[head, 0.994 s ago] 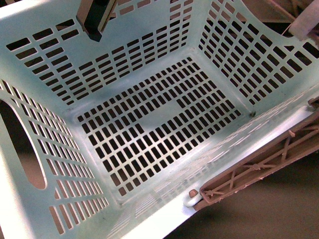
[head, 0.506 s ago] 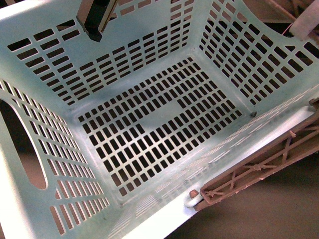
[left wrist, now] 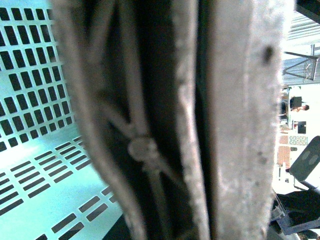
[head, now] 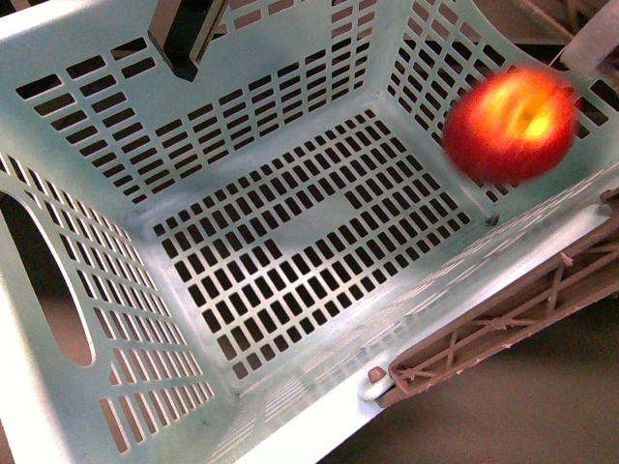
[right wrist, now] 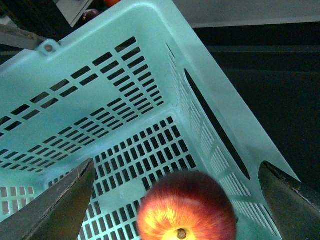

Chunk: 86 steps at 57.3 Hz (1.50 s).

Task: Pick apple with right arm and hold basket with left

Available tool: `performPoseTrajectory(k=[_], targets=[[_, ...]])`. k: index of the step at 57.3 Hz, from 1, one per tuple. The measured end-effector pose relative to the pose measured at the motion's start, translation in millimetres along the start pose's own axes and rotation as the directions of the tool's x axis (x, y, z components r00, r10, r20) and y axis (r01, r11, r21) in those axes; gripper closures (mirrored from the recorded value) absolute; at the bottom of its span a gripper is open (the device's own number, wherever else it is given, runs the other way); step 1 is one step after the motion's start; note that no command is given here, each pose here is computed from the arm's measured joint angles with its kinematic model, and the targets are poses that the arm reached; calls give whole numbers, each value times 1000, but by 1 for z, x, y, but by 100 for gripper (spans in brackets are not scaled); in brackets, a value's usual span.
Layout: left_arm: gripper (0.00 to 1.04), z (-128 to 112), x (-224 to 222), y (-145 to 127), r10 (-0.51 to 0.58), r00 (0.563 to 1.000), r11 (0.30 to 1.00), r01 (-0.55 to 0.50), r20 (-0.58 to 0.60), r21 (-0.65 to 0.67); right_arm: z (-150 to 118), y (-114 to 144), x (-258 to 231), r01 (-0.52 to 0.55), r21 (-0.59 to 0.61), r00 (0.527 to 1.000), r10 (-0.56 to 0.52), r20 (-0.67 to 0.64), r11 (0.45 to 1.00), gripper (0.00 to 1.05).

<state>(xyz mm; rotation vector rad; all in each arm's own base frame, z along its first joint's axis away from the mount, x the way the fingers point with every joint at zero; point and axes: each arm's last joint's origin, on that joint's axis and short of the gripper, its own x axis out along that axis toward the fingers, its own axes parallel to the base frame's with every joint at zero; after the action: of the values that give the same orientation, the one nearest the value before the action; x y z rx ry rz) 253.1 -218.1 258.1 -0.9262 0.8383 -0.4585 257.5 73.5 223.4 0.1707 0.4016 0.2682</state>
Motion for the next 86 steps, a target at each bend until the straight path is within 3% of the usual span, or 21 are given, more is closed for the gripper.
performPoseTrajectory(k=[11, 21, 29, 64, 68, 73, 86], targets=[[90, 0, 1, 1, 11, 1000, 1000, -11, 4, 0, 5, -7, -11, 69, 10, 998, -69, 8, 998, 9], [90, 0, 1, 1, 9, 1000, 1000, -9, 1, 6, 14, -30, -48, 292, -2, 955, -291, 64, 957, 9], [90, 0, 1, 1, 9, 1000, 1000, -9, 0, 7, 8, -45, -66, 388, 27, 918, -389, 75, 921, 9], [90, 0, 1, 1, 8, 1000, 1000, -8, -3, 2, 7, -46, -67, 383, 21, 920, -384, 81, 923, 9], [90, 0, 1, 1, 8, 1000, 1000, -8, -3, -1, 3, -52, -68, 301, -20, 935, -290, 204, 954, 18], [90, 0, 1, 1, 7, 1000, 1000, -7, -4, -1, -9, -55, -73, 276, -61, 912, -242, 331, 959, 30], [90, 0, 1, 1, 8, 1000, 1000, -8, -3, 2, -34, -54, -87, 284, -95, 888, -224, 402, 954, 64]])
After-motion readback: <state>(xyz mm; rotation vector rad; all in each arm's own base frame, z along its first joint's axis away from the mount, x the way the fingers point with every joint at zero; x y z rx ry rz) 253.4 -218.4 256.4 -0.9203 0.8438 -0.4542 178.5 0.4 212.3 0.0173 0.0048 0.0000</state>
